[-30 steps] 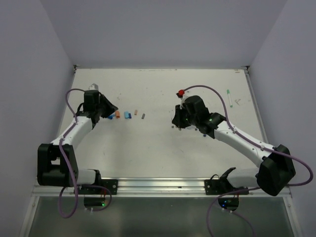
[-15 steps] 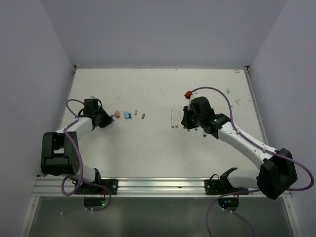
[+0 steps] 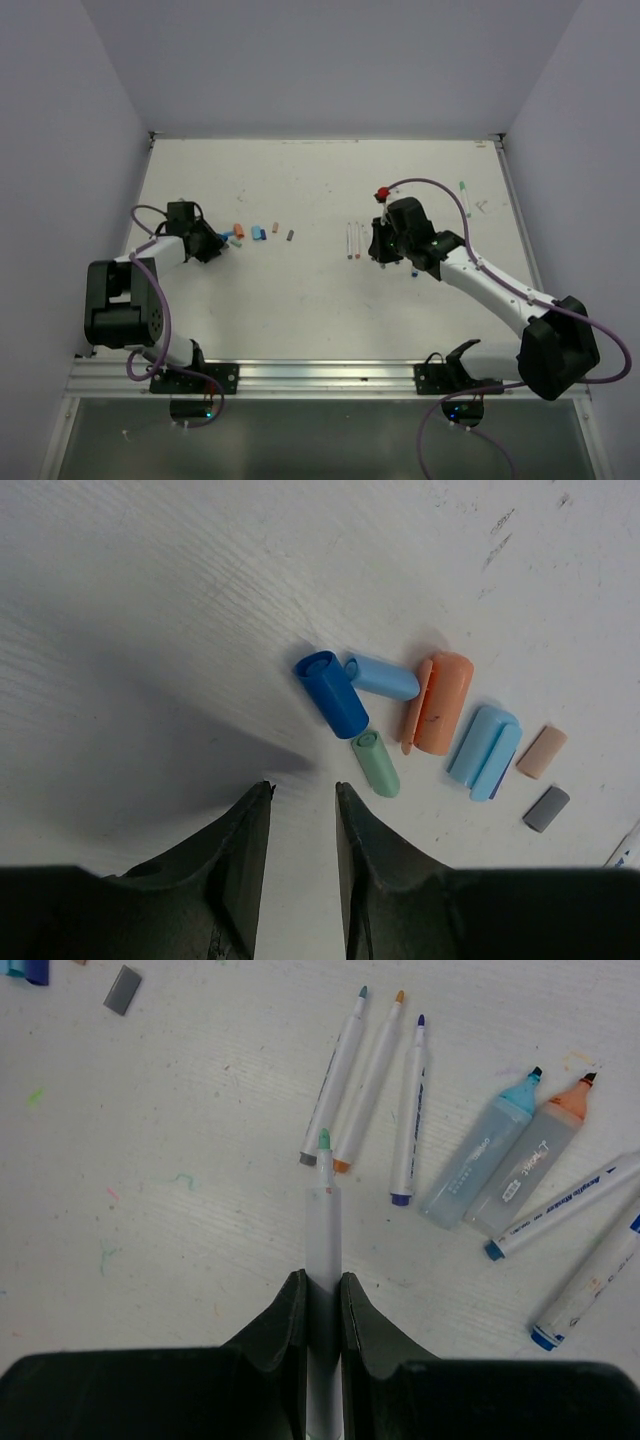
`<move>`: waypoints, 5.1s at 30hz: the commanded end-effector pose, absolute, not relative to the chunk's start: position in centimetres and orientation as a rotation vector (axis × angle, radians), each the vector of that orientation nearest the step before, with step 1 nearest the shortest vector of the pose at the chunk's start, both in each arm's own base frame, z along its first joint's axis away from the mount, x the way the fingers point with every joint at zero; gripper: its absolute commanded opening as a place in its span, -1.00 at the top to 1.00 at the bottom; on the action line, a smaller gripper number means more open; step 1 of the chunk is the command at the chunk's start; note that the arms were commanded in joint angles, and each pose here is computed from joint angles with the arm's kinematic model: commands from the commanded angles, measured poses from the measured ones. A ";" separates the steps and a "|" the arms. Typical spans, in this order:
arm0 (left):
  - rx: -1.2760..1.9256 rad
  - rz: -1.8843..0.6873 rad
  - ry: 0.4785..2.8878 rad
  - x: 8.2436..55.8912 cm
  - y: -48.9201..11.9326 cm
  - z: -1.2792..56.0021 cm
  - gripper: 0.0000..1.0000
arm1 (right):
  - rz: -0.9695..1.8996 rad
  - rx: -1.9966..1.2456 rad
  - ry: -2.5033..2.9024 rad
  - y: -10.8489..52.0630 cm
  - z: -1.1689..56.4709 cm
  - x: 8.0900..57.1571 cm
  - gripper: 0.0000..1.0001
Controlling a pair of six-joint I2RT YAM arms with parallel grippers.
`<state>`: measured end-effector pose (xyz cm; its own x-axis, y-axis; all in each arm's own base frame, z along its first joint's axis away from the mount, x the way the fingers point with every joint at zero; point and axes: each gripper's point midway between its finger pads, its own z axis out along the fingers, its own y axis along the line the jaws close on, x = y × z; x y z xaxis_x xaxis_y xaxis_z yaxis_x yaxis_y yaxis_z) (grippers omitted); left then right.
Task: Open the pen caps
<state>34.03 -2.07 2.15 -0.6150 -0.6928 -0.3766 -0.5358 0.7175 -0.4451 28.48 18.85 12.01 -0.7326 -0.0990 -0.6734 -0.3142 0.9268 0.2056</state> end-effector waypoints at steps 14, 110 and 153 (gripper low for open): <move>-0.740 -0.667 2.187 34.1 -5.1 9.0 0.01 | 0.182 -0.016 2.411 12.0 10.9 31.0 1.00; 0.124 -1.178 2.269 28.0 -23.8 12.9 -0.21 | -0.022 0.581 2.561 -9.8 2.7 48.9 -0.67; -0.020 -1.278 2.192 28.9 -24.6 16.1 -0.43 | 0.544 -0.490 2.425 27.3 10.8 28.2 1.00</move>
